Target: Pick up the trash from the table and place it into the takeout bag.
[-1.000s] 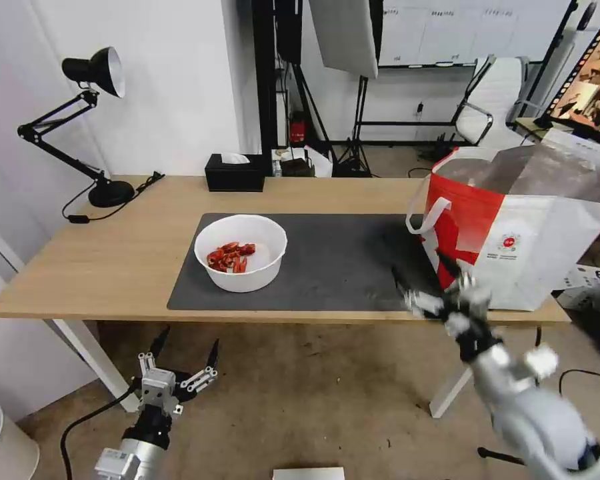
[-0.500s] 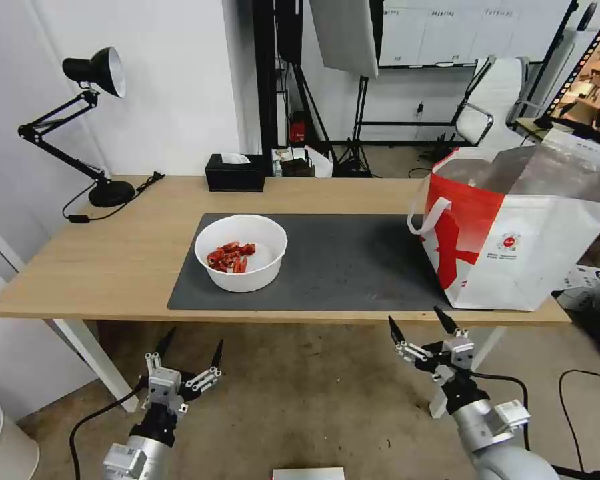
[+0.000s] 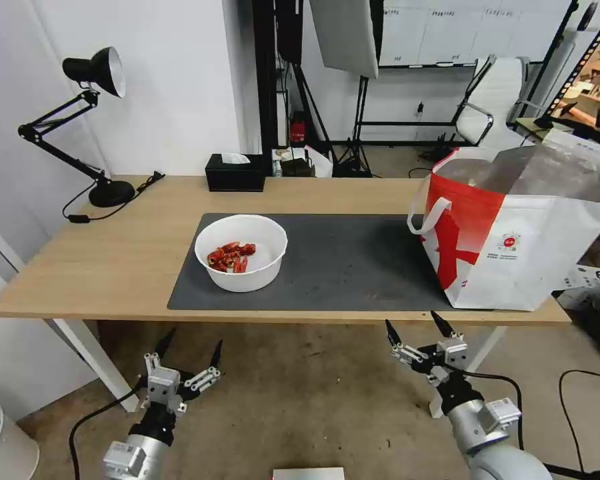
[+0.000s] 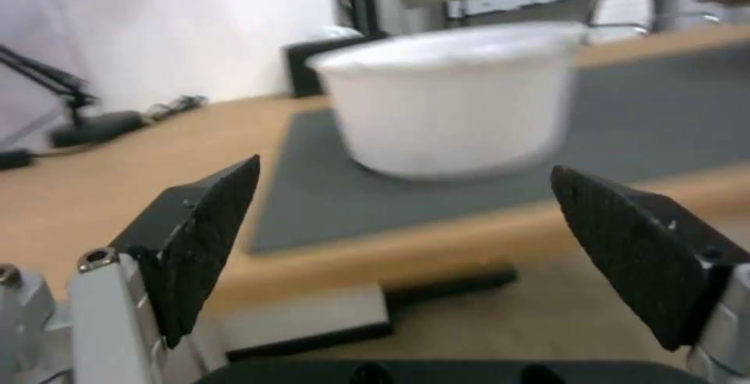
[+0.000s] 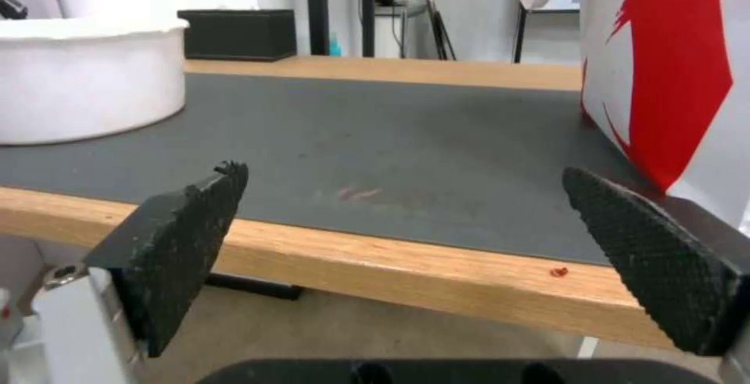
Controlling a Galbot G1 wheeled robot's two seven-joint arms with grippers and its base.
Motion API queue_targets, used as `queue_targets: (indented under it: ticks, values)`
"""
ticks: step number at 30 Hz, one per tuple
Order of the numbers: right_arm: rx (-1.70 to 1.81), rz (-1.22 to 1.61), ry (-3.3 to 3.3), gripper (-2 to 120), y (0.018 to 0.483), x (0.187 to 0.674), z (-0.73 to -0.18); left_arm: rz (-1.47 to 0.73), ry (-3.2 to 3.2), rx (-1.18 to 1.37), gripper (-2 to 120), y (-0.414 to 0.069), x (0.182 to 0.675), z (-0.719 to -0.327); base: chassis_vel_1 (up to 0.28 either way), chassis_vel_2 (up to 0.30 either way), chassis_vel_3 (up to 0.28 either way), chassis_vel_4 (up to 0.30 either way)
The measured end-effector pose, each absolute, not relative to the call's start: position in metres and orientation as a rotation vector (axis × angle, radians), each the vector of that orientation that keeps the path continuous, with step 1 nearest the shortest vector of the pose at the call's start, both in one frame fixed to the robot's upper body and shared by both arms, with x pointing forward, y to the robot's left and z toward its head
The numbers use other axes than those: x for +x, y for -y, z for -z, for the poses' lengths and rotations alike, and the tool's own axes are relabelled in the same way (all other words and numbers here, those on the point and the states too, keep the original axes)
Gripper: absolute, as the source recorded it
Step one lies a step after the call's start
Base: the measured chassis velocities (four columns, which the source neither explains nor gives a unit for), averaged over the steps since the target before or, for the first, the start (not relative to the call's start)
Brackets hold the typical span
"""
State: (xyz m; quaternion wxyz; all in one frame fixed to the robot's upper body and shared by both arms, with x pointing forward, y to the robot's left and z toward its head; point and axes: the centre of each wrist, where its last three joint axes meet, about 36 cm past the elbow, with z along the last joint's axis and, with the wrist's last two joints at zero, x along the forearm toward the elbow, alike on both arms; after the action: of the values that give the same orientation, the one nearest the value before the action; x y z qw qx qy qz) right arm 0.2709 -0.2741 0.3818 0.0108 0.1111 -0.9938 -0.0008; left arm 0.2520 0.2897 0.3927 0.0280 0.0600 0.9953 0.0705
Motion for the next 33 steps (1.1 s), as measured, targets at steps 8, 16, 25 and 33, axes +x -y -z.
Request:
queue_targets:
  ticks: [8, 16, 25, 33]
  values:
    - [0.346, 0.004, 3.101, 100, 0.274, 0.271, -0.382, 0.255, -3.176, 0.369, 100, -0.328, 0.327, -0.505, 0.0, 0.0, 0.0, 0.0]
    - [0.347, 0.005, 3.101, 100, 0.274, 0.272, -0.382, 0.527, -3.402, 0.658, 100, -0.367, 0.415, -0.573, 0.0, 0.0, 0.0, 0.0]
    - [0.347, 0.005, 3.102, 100, 0.274, 0.272, -0.382, 0.526, -3.626, 0.658, 100, -0.383, 0.485, -0.584, 0.0, 0.0, 0.0, 0.0]
    - [0.347, 0.006, 3.102, 100, 0.274, 0.272, -0.383, 0.544, -3.728, 0.57, 100, -0.365, 0.538, -0.564, 0.0, 0.0, 0.0, 0.0]
